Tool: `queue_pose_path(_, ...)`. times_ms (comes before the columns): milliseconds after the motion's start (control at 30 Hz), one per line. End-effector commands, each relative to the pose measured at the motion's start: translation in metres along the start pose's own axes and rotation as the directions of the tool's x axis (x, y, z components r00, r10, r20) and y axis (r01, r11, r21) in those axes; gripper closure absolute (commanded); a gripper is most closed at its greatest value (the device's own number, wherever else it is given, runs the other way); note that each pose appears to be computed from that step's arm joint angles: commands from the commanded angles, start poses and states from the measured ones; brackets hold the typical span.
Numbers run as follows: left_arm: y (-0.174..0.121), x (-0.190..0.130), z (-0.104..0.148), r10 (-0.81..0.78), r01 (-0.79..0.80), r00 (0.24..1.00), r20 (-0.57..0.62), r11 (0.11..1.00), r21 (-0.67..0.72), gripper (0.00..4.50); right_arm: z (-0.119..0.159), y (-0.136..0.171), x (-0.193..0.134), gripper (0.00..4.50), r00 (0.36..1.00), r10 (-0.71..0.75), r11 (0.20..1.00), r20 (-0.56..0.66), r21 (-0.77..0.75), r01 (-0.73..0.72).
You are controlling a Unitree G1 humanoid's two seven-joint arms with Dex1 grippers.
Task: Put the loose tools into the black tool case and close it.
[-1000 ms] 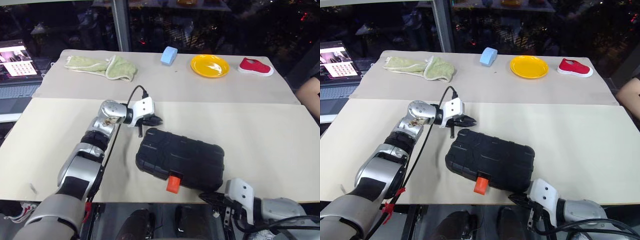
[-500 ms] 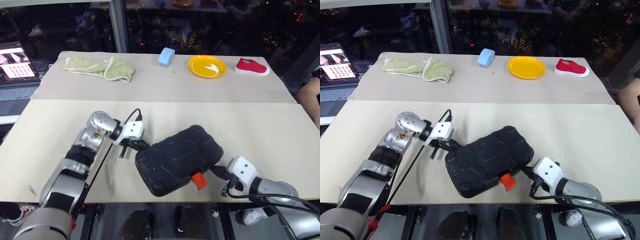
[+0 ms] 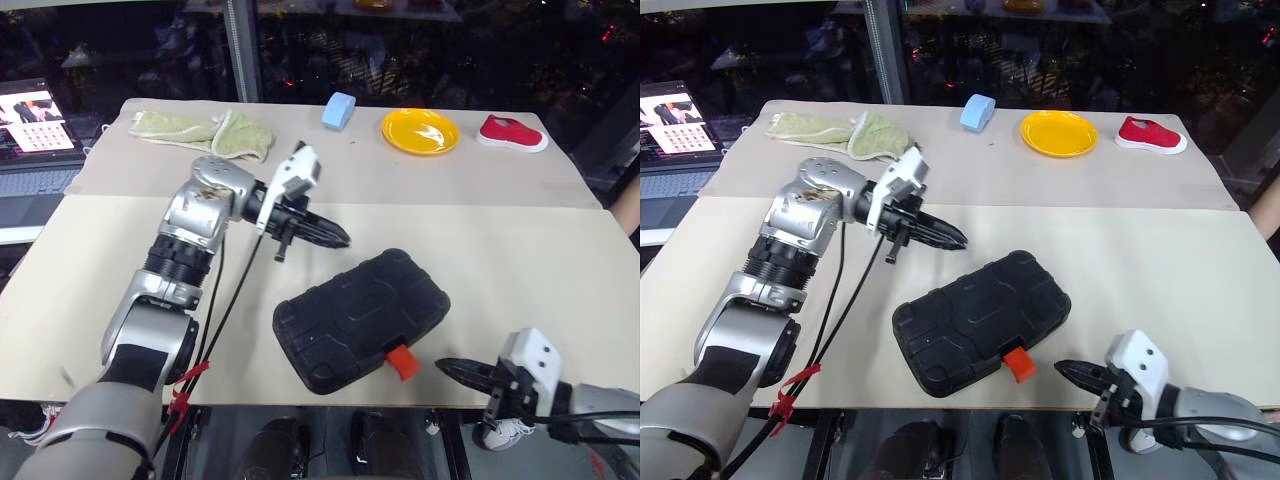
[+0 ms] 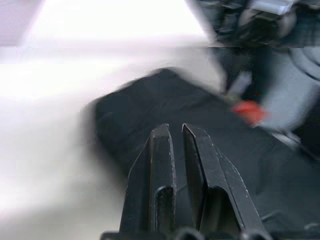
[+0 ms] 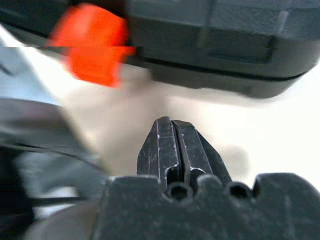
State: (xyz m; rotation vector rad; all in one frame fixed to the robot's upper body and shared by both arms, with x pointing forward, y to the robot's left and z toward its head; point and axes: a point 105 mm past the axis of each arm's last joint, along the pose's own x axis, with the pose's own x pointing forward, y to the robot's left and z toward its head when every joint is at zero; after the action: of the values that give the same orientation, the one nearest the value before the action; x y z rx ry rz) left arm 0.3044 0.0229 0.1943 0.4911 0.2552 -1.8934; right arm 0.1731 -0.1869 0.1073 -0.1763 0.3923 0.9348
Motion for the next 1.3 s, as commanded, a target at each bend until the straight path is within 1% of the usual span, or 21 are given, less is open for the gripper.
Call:
queue_pose_path(33, -0.017, 0.031, -0.020, -0.123, 0.128, 0.988, -0.094, 0.990, 0.052, 4.00, 0.021, 0.025, -0.001, 4.50, 0.996, 0.076, 0.997, 0.055, 0.005, -0.076)
queue_pose_path(67, -0.018, 0.034, -0.022, -0.133, 0.139, 0.986, -0.105, 0.988, 0.060, 4.00, 0.021, 0.029, 0.000, 4.50, 0.995, 0.084, 0.996, 0.055, 0.006, -0.084)
queue_pose_path(167, -0.021, 0.040, -0.038, -0.144, 0.167, 0.971, -0.188, 0.979, 0.113, 4.00, 0.020, 0.036, 0.004, 4.50, 0.996, 0.080, 0.997, 0.048, 0.011, -0.081)
queue_pose_path(333, -0.024, 0.042, -0.065, -0.137, 0.197, 0.946, -0.295, 0.963, 0.186, 4.00, 0.019, 0.034, 0.010, 4.50, 0.999, 0.015, 1.000, 0.048, 0.004, -0.015)
queue_pose_path(467, -0.026, 0.044, -0.076, -0.138, 0.204, 0.940, -0.314, 0.960, 0.192, 4.00, 0.015, 0.031, 0.014, 4.50, 0.999, -0.040, 0.999, 0.030, -0.009, 0.041)
queue_pose_path(533, -0.027, 0.045, -0.077, -0.138, 0.208, 0.939, -0.314, 0.957, 0.200, 4.00, 0.013, 0.030, 0.015, 4.50, 0.998, -0.053, 0.999, 0.023, -0.012, 0.053)
queue_pose_path(633, -0.027, 0.047, -0.076, -0.136, 0.203, 0.944, -0.301, 0.958, 0.202, 4.00, 0.014, 0.033, 0.014, 4.50, 0.999, -0.031, 0.999, 0.022, -0.012, 0.032)
queue_pose_path(700, -0.026, 0.047, -0.073, -0.127, 0.192, 0.948, -0.291, 0.960, 0.206, 4.00, 0.022, 0.039, 0.012, 4.50, 0.998, 0.022, 1.000, 0.061, 0.012, -0.022)
queue_pose_path(767, -0.024, 0.047, -0.071, -0.117, 0.179, 0.952, -0.282, 0.962, 0.205, 4.00, 0.028, 0.038, 0.011, 4.50, 0.995, 0.031, 0.999, 0.094, 0.025, -0.033)
queue_pose_path(867, -0.022, 0.046, -0.071, -0.106, 0.169, 0.953, -0.282, 0.963, 0.208, 4.00, 0.029, 0.030, 0.016, 4.50, 0.996, 0.009, 1.000, 0.087, 0.006, -0.010)
queue_pose_path(1033, -0.020, 0.046, -0.069, -0.089, 0.152, 0.956, -0.279, 0.965, 0.215, 4.00, 0.018, 0.020, 0.030, 4.50, 0.999, -0.016, 1.000, 0.034, -0.015, 0.016)
queue_pose_path(1300, -0.018, 0.044, -0.065, -0.063, 0.123, 0.963, -0.263, 0.968, 0.221, 4.00, -0.012, 0.005, 0.048, 4.50, 0.996, -0.051, 0.999, -0.071, -0.008, 0.051)
